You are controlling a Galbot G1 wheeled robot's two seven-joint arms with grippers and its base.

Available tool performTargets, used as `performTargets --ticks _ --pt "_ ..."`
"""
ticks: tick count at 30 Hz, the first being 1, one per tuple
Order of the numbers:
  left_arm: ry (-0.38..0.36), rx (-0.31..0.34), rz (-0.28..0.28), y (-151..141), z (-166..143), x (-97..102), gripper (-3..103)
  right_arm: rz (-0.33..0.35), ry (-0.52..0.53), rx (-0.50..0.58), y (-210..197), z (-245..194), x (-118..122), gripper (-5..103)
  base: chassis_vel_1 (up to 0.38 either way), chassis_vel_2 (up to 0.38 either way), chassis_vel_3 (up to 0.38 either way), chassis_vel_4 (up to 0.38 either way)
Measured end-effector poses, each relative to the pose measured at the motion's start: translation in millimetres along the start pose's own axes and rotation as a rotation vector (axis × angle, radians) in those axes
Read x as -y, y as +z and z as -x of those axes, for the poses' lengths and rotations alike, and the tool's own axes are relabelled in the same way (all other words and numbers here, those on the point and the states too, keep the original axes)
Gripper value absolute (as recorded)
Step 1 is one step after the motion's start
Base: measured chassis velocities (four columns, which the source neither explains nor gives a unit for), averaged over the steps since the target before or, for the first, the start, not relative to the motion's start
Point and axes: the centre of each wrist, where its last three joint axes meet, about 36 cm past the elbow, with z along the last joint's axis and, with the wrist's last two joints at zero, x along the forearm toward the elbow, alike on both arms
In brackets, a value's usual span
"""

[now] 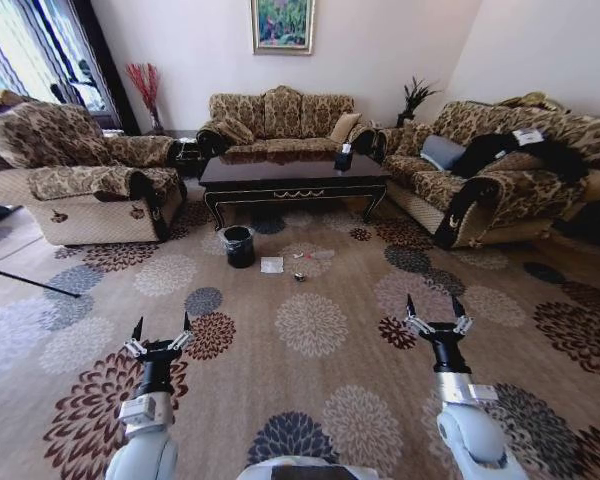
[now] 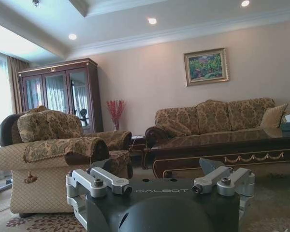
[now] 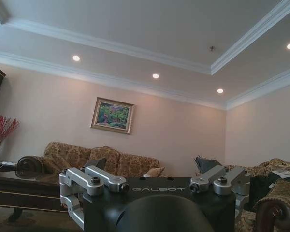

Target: Move to the front of the table and pick up the trash from the floor, then place it into the trash bin.

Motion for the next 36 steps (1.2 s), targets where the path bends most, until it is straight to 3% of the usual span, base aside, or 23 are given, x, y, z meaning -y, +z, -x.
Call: performTargets --ticks 8,18,36 --pt "0.003 0.007 -0.004 -3 0 0.7 100 0.0 0.0 0.002 0 1 1 100 0.0 0.0 0.0 0.0" --pt "-0.002 0.075 -0.022 -31 3 -1.5 100 -0.007 -0.012 0.05 -18 9 1 100 0.0 0.0 0.0 0.0" --pt "0.002 0.06 -0.017 -28 0 -1.9 100 -0.013 -0.016 0.042 -17 3 1 100 0.0 0.0 0.0 0.0"
